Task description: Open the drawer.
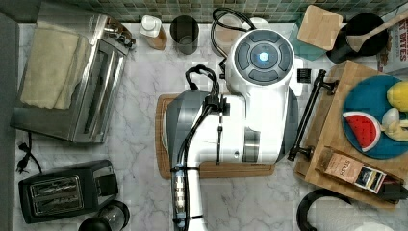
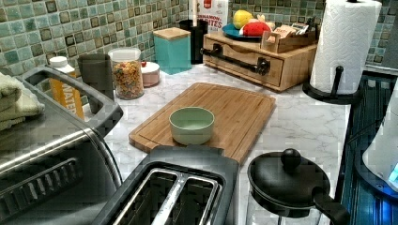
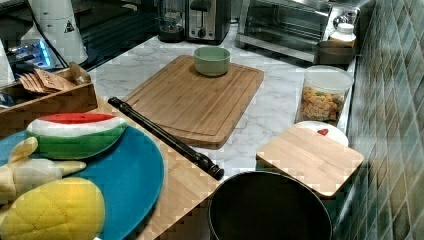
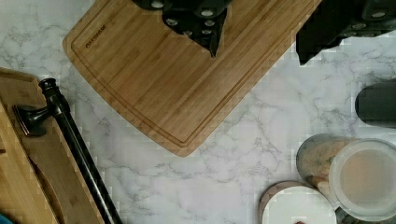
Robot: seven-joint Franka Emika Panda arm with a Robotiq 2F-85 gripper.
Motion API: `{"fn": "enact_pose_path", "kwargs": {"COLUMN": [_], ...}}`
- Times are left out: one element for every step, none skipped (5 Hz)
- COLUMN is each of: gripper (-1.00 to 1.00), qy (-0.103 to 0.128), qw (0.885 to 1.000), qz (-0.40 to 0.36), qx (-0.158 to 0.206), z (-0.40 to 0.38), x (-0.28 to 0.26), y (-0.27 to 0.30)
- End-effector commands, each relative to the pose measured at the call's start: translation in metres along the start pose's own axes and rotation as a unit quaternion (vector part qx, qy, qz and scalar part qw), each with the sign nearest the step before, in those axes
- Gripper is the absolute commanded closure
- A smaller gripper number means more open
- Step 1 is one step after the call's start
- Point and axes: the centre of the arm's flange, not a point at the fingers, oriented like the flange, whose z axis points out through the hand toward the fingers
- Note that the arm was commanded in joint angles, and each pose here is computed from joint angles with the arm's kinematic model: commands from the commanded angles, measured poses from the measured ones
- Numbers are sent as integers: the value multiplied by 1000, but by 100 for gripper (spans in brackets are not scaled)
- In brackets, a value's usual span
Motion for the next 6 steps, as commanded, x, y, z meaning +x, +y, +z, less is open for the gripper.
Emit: {"fn": "enact_pose_path", "kwargs": {"gripper": [-100, -100, -100, -100, -100, -100], "qy": [4, 4, 6, 13, 24, 30], "qw": [1000, 1000, 999, 996, 992, 990], "qz": [0, 0, -36, -86, -124, -138], "qx": [3, 3, -15, -13, -12, -7], "z": [-5, -5, 3, 16, 33, 49], "x": [1, 1, 12, 23, 36, 50], "y": [-1, -1, 10, 33, 52, 74]}}
